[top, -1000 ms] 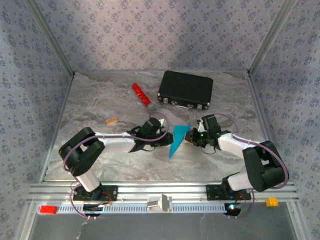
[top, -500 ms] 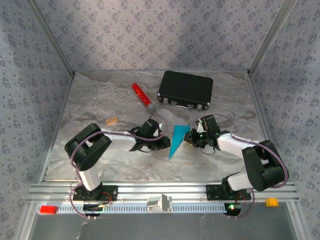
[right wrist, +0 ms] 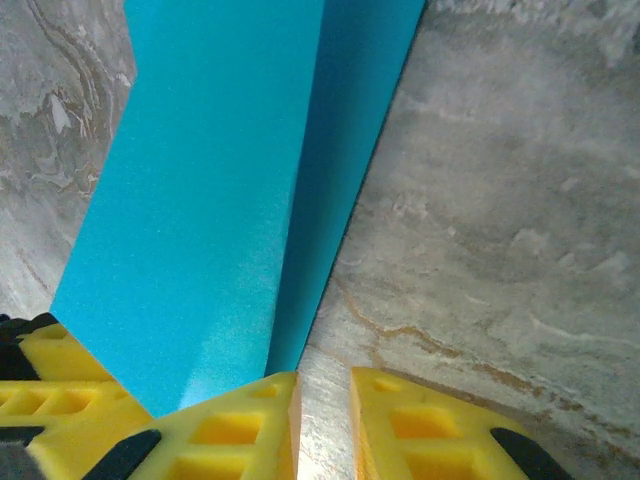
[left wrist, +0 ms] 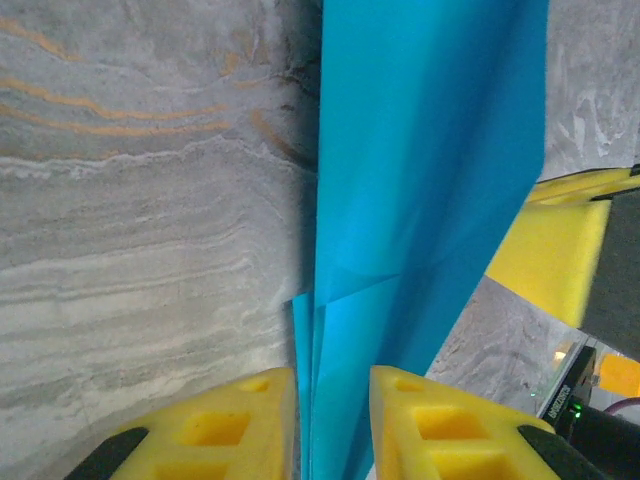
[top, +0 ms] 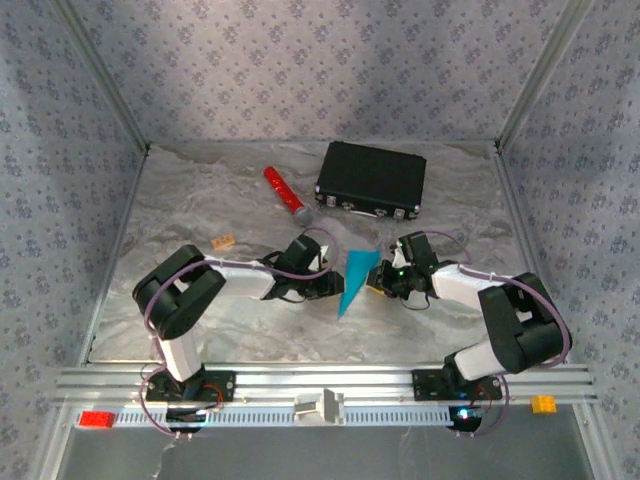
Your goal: Fold a paper plane with a square sheet of paper (pick it up from the middle)
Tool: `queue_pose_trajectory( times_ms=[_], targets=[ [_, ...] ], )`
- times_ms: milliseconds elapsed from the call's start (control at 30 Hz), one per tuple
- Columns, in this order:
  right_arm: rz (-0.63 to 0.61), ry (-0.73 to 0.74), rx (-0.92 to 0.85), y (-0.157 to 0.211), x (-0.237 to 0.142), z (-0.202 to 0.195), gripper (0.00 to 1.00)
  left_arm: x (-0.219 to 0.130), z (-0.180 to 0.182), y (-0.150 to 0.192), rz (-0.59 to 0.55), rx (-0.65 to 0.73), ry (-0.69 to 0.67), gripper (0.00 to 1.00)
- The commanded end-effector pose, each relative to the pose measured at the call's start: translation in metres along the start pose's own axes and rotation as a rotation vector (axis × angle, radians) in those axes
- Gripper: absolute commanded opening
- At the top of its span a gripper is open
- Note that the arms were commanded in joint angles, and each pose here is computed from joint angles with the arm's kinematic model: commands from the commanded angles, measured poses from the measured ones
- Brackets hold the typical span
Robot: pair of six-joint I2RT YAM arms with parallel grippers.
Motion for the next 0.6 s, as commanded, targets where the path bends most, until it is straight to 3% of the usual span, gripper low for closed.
queue_pose_trajectory(
  times_ms=[0,567],
  targets=[
    [0.022,-0.014,-0.015,0.0,0.0006,0.0053,0.21,0.0013,-0.0022,-0.0035,0.009,0.016,0.0,0.26],
    [0.044,-0.081,-0.005,0.0062,0.0076,0.0113,0.2,0.0101,0.001,0.0005,0.058,0.024,-0.004,0.25]
  ],
)
Point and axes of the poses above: each hand's point on the last joint's axis, 136 mm out from that joint toward the fingers, its own x axis out along the fingers, its own z axis along the line the jaws close on, y = z × x, the point moved 3 cm from there along -x, back along the fingers, and after that the axes turned 10 degrees about -x, right-handed, at the moved point
